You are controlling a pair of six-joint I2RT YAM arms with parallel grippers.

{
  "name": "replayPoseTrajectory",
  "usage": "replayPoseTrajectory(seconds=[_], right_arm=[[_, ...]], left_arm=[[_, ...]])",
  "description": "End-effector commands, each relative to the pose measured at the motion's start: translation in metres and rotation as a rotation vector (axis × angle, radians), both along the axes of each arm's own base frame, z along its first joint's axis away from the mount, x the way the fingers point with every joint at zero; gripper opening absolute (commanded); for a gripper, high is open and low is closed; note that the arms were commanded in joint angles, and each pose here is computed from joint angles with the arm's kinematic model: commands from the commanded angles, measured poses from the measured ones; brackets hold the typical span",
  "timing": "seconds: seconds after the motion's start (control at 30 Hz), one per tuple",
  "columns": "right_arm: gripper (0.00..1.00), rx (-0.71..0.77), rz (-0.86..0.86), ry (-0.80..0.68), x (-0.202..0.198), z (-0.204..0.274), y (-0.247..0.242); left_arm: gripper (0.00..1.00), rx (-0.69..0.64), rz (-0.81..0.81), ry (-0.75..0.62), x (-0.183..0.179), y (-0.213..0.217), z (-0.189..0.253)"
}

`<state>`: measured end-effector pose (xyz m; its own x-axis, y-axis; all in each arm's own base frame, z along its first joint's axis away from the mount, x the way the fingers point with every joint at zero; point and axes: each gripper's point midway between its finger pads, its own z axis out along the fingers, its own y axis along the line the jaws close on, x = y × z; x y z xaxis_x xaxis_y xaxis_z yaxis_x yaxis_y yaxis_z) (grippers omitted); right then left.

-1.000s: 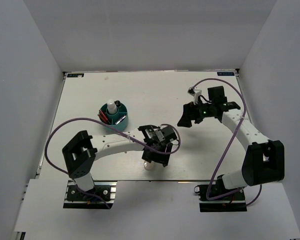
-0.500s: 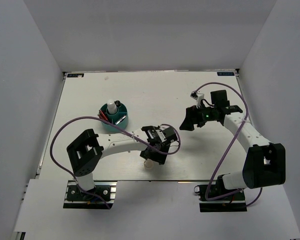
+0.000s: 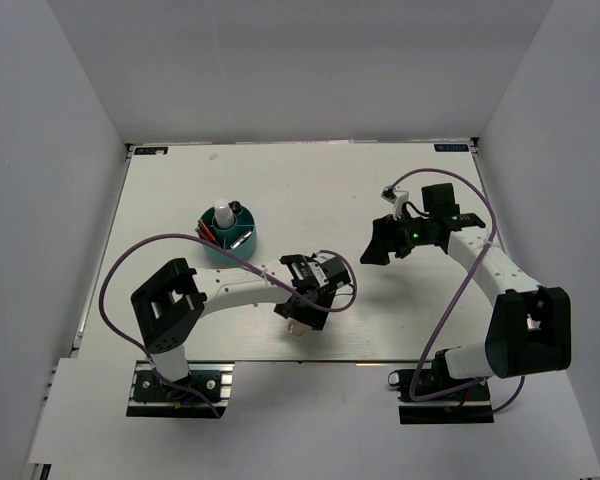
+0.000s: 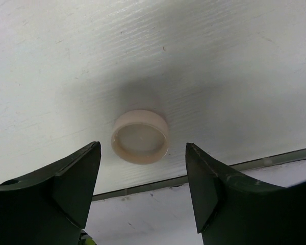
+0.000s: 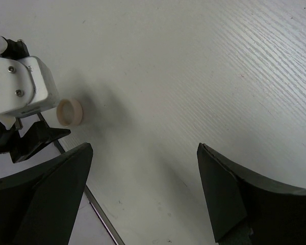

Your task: Organize the makeup

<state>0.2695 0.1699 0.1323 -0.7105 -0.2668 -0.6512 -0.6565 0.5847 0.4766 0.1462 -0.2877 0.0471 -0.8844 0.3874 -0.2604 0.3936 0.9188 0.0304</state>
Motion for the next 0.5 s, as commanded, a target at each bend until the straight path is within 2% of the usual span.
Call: replayPoseTrajectory(seconds=[0.0,0.47], right_arm=[[0.89,0.017,0.013,-0.035,-0.003,0.008,0.000],[0.89,0.014,0.010,-0.027,-0.004,0.006,-0.002]], left_arm=[[0.77,-0.015,-0.018,-0.019,0.006,-0.004,0.001],[0.76,-0.001,-0.021,0.025,-0.001,0.004,-0.019]])
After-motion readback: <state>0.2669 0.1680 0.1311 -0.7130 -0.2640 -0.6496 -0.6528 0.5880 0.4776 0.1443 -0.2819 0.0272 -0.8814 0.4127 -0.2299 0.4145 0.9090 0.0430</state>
